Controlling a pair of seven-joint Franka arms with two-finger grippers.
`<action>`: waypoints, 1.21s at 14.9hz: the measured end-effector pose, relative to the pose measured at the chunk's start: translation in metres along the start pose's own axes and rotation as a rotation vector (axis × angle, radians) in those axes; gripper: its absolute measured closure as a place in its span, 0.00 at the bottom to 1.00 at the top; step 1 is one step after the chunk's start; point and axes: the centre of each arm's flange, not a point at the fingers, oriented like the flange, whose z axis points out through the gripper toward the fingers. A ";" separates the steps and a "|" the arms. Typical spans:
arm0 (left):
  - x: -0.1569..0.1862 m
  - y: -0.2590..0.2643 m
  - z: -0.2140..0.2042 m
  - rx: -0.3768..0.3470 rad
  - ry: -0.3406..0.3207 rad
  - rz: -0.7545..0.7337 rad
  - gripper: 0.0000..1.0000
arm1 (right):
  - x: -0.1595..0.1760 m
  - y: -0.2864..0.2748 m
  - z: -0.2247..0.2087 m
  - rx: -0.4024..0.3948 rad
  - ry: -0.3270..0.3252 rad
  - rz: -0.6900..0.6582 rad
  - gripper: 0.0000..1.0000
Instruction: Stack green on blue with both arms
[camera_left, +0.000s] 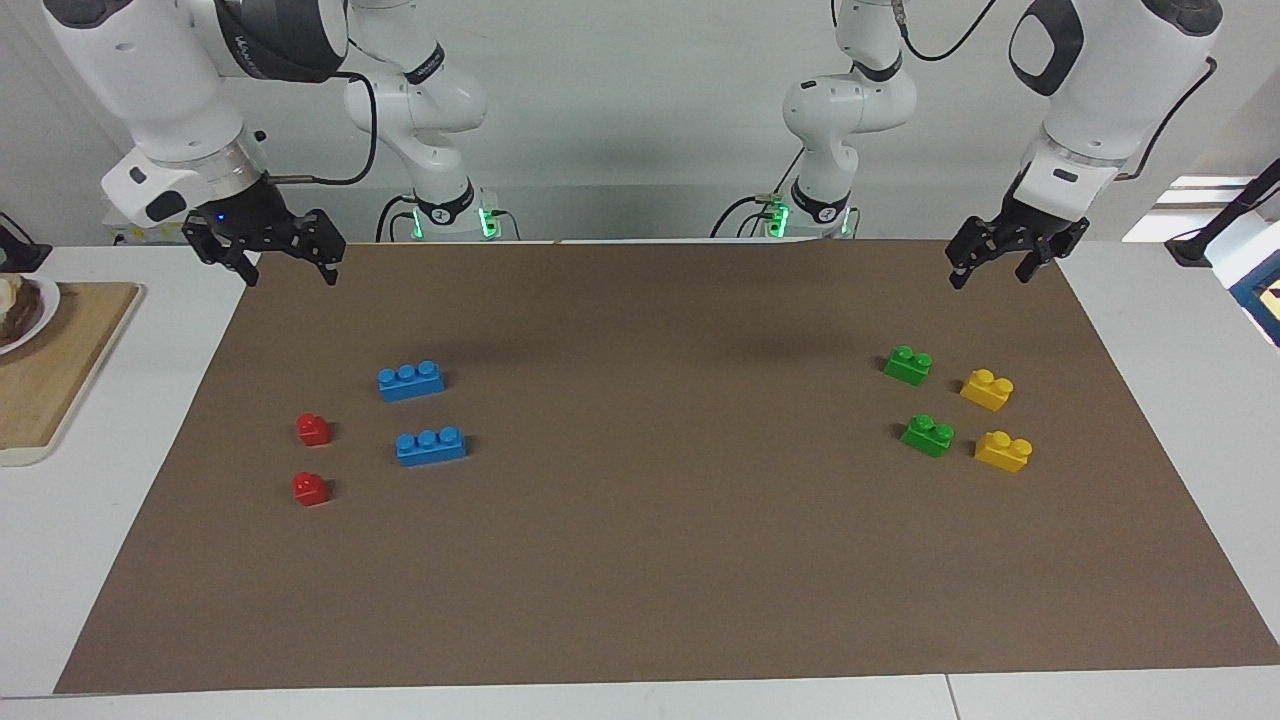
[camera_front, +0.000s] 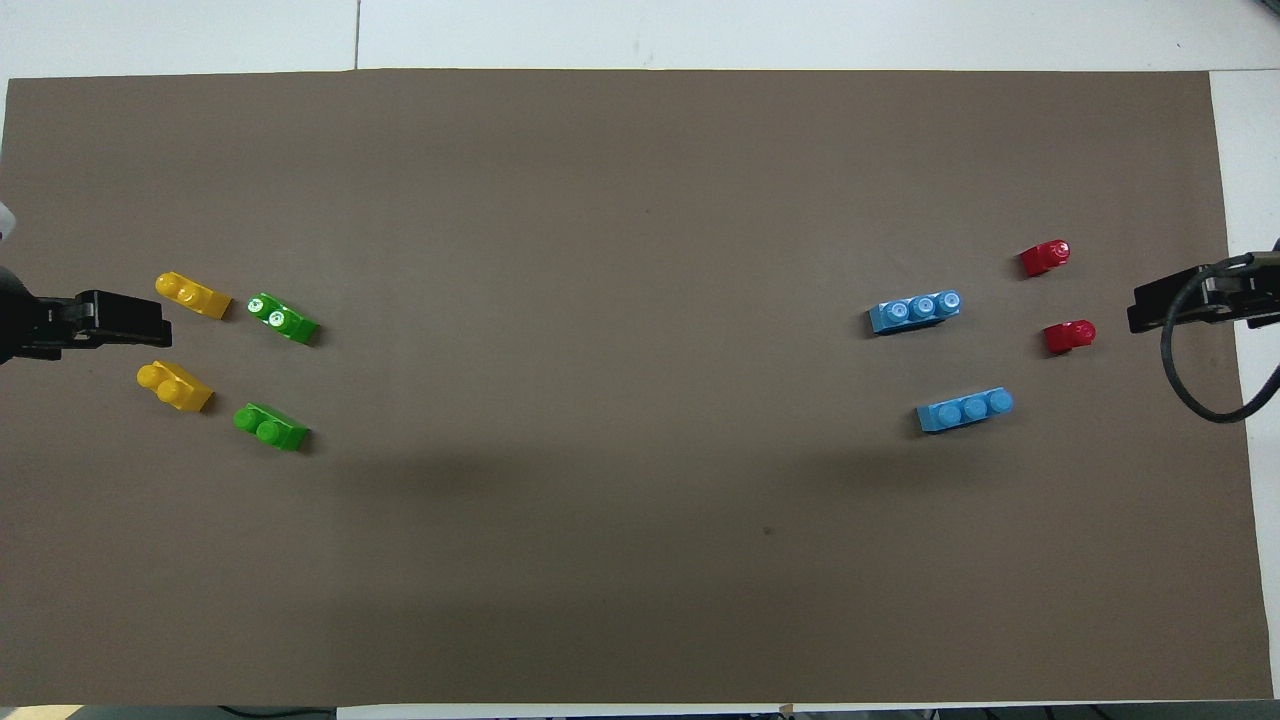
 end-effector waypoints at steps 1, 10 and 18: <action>0.000 0.000 0.000 0.000 0.000 0.000 0.00 | 0.000 0.000 0.000 0.001 0.000 0.001 0.00; 0.000 0.000 0.000 0.000 0.000 -0.002 0.00 | 0.002 0.023 0.002 0.009 0.025 0.072 0.00; 0.000 -0.002 0.015 0.001 -0.004 -0.406 0.00 | 0.015 0.002 0.041 0.143 0.008 0.855 0.10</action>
